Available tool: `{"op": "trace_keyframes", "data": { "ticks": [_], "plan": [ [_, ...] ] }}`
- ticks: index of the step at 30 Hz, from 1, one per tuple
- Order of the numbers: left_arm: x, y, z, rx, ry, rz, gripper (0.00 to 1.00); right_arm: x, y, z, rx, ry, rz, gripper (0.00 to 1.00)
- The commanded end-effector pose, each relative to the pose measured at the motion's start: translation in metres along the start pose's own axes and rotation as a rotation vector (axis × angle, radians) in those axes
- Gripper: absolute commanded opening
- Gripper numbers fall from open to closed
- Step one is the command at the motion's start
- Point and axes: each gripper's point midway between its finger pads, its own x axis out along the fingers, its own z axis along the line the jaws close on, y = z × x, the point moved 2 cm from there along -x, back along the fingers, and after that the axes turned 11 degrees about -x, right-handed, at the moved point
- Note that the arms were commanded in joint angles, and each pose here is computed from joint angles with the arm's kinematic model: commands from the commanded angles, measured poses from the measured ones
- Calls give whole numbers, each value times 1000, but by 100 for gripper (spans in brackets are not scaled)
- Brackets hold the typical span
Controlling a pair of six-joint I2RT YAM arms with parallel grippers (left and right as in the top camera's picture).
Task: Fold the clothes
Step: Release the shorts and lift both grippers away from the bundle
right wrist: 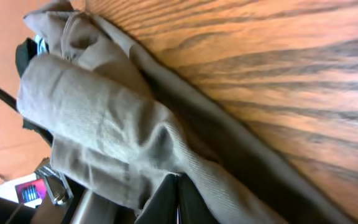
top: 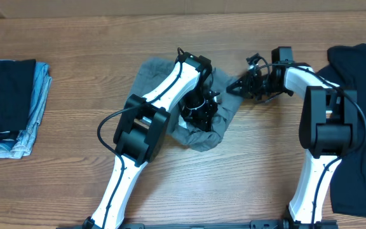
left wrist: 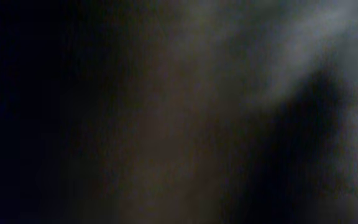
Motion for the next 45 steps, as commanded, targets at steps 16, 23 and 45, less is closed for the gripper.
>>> {"op": "trace_keyframes", "data": {
  "ticks": [16,23,45],
  "plan": [
    [-263,-16,37,-201,-207,-769,48,-44,-48,65,-148,11,-8,4],
    [-267,-22,145,-175,-160,-687,97,-19,29,127,-158,0,361,10],
    [-221,-53,192,-191,-163,-673,93,-26,78,-12,-278,984,654,7]
  ]
}}
